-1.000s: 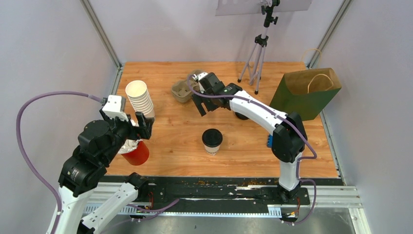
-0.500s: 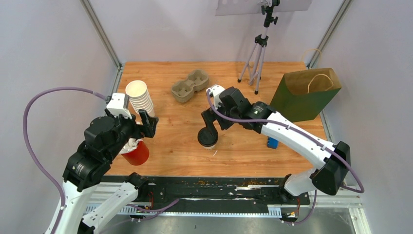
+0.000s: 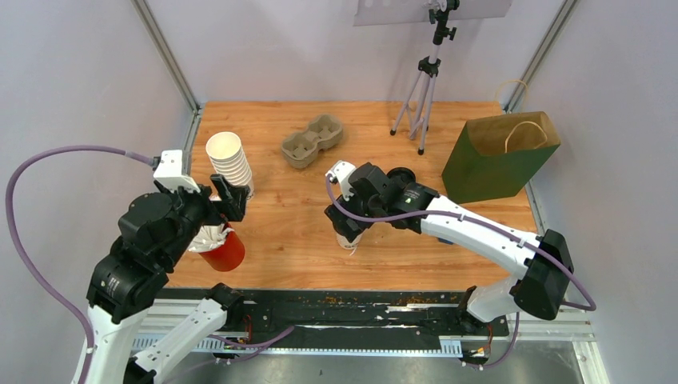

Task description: Pack the takeout coffee

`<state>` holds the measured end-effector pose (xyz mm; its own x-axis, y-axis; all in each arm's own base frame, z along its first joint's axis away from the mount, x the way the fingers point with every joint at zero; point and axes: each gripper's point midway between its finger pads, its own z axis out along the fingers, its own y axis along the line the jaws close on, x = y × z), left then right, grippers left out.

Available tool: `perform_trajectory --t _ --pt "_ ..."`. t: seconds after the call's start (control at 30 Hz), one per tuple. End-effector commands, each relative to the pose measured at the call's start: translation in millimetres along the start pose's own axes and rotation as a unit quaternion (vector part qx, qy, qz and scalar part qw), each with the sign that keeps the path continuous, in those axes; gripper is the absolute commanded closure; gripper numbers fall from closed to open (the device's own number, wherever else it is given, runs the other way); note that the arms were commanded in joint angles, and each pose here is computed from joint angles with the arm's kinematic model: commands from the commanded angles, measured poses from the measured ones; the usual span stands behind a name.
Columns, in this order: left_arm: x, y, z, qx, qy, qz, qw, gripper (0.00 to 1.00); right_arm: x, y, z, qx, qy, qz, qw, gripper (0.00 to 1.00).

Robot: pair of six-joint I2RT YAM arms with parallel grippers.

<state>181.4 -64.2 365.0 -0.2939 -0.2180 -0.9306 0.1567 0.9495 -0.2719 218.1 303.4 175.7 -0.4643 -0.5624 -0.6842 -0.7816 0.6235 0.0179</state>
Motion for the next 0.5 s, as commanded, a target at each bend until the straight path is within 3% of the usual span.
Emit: perform_trajectory --t 0.0,0.27,0.47 --pt "-5.1 1.8 -6.7 -0.005 -0.012 -0.025 1.0 0.0 -10.8 -10.9 5.9 0.027 -0.019 -0.042 0.999 0.0" --pt "-7.4 -5.8 -6.6 0.023 -0.006 0.028 0.999 0.0 -9.4 0.3 20.0 0.0 -0.005 -0.027 1.0 0.0" --pt "-6.5 -9.9 -8.7 0.04 -0.02 0.019 0.999 0.0 -4.4 4.0 32.4 -0.006 0.011 -0.021 1.0 0.0"
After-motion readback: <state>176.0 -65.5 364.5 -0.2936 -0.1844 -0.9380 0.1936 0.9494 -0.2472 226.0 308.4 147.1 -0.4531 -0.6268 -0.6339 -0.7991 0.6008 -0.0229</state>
